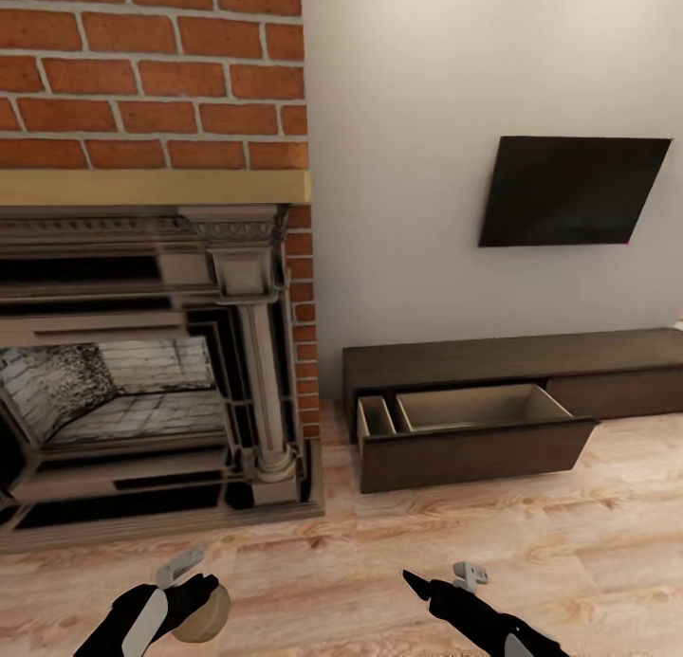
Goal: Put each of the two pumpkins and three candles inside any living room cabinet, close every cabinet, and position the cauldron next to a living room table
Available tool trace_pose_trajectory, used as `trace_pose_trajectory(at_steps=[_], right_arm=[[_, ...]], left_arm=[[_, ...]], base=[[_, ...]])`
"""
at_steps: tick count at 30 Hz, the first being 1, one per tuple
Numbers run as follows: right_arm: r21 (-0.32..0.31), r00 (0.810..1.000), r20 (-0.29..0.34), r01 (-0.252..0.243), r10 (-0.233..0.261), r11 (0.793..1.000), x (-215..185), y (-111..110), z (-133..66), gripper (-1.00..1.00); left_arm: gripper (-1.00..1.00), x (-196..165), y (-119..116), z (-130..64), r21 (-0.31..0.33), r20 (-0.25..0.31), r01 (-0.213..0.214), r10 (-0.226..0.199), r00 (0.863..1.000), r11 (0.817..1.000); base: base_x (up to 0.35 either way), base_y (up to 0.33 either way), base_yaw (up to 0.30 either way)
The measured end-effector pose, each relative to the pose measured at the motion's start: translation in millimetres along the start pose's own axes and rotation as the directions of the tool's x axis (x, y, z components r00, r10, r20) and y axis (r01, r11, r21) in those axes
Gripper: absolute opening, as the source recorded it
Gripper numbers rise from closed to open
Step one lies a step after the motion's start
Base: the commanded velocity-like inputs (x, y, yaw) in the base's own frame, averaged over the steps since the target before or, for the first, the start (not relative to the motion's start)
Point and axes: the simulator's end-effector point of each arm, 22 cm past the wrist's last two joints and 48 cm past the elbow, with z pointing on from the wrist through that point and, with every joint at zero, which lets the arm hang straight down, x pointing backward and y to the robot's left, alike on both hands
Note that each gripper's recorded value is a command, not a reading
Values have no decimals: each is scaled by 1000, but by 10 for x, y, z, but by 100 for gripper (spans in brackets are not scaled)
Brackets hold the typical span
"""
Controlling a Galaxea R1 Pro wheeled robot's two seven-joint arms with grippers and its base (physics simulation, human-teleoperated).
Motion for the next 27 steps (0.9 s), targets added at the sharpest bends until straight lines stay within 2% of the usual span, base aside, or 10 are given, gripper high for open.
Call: trace_pose_trajectory(at_steps=[27], right_arm=[[1,1000,8,5,-5,1000,-17,-2,-1,100]], left_arm=[[-100,0,0,0,0,0,1,-1,1000,1000]], base=[[0,0,-290]])
